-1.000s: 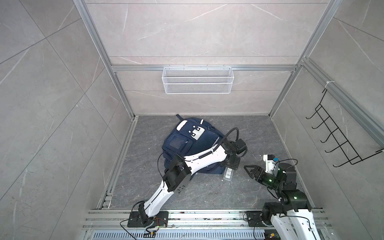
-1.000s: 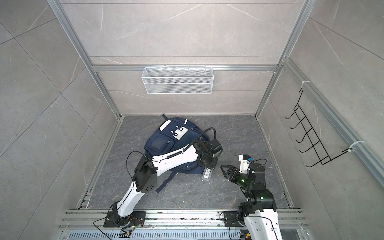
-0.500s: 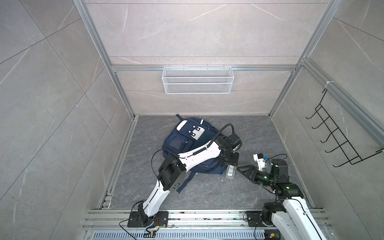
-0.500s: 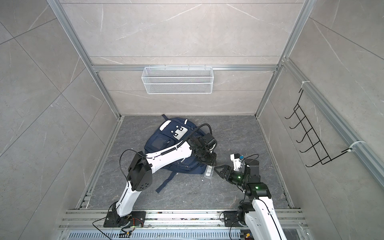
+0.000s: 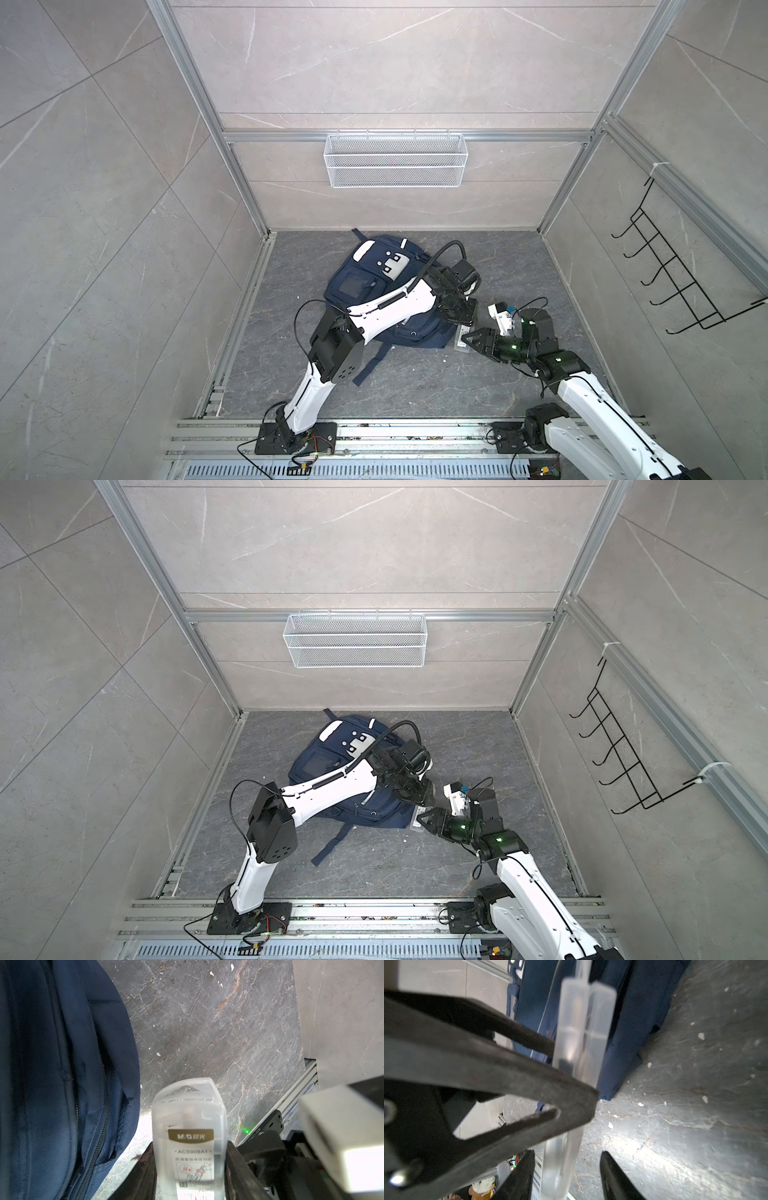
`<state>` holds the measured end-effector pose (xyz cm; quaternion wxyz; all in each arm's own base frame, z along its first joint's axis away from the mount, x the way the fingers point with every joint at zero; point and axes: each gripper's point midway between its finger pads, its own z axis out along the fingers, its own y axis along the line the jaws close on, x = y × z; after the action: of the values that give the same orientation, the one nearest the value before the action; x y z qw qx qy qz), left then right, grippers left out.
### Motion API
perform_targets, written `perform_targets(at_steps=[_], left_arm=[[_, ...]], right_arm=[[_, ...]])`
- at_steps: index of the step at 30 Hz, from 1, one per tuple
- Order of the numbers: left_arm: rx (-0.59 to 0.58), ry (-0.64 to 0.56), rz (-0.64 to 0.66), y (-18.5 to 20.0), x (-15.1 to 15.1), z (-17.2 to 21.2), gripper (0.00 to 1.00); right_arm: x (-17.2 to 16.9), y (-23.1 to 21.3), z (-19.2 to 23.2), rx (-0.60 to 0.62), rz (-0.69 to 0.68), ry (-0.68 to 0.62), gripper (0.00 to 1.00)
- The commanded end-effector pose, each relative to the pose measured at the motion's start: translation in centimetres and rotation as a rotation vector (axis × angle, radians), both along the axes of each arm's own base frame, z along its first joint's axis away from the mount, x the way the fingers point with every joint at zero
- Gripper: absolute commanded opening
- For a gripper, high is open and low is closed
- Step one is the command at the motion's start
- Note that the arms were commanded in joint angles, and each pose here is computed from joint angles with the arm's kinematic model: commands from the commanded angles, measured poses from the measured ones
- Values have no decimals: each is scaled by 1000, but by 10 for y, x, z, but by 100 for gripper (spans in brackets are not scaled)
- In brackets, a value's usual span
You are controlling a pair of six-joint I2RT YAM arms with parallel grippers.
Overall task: Pack the student bag
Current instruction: 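Hold the pen case with the right gripper while left releases and moves to the backpack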
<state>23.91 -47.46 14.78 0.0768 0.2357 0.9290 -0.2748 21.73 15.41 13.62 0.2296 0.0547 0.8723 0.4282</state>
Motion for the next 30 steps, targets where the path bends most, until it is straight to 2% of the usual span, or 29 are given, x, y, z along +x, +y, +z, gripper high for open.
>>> perform_targets(at_steps=[1, 4, 10, 13, 17, 19, 21, 23, 25, 30], left_arm=[[-87, -10, -5, -2, -4, 35, 40], [-92, -7, -6, -1, -5, 36, 39], [-114, -2, -8, -3, -6, 42, 40], [-117, -3, -6, -2, -5, 43, 39], [-125, 4, -11, -2, -5, 45, 40], [-125, 3, -8, -2, -3, 45, 40], [-118, -2, -8, 0, 0, 44, 44], [-84, -32, 4, 8, 7, 43, 59], [-26, -86, 25, 22, 19, 44, 65], [90, -219, 69, 58, 44, 56, 66]], right_arm=[[15, 1, 15, 3, -27, -57, 46], [19, 2, 14, -2, -29, -56, 38], [27, 6, 13, 2, -30, -57, 38], [30, 7, 15, -2, -32, -62, 31], [34, 8, 18, -8, -36, -68, 16], [35, 9, 18, -10, -37, -69, 11], [35, 10, 18, -13, -36, -69, 11], [35, 9, 19, -15, -40, -68, 10], [36, 9, 21, -11, -45, -67, 10], [42, 14, 11, 5, -38, -23, 7]])
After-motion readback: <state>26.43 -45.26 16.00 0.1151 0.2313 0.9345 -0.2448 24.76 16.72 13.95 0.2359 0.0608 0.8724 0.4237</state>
